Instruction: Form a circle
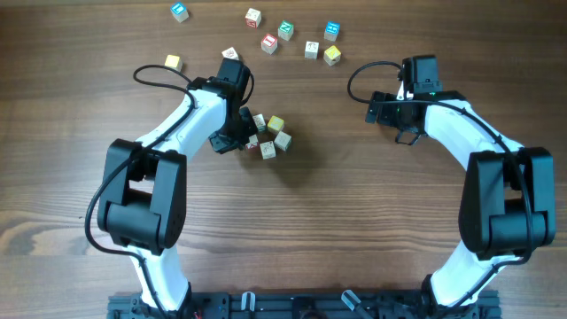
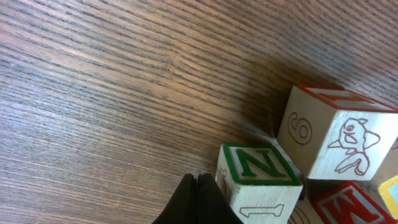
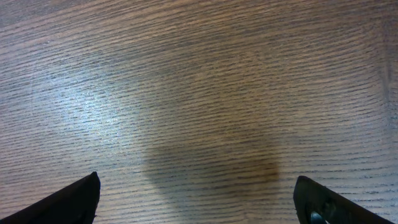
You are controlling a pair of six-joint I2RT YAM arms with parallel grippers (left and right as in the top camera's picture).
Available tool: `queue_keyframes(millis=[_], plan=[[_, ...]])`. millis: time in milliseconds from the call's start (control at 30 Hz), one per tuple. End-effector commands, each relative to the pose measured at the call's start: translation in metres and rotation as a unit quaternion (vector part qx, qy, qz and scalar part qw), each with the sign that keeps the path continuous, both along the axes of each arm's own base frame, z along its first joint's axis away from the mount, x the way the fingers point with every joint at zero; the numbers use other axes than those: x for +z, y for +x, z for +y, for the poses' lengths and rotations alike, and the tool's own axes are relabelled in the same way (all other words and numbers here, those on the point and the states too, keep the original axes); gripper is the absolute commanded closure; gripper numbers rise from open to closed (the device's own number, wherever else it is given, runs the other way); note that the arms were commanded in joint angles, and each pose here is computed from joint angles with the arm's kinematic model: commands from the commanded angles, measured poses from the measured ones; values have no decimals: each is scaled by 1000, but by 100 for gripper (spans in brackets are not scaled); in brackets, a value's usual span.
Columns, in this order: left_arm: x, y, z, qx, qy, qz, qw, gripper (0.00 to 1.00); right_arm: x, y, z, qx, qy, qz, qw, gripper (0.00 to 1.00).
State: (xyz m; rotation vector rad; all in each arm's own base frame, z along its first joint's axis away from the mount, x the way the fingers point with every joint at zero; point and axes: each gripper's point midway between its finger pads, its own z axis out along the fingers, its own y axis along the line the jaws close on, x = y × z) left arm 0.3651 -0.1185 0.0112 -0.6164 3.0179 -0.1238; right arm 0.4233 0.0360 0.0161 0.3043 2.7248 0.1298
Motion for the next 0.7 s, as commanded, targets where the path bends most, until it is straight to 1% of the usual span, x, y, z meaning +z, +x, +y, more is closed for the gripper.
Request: queue_keyframes(millis=[0,667], plan=[[3,-4,-2,5,-7,1,1000,96,19,9,-1,3,-9,-27,1000,0],[4,-5,-8,2,-20,5,1000,96,19,9,-1,3,-9,-27,1000,0]])
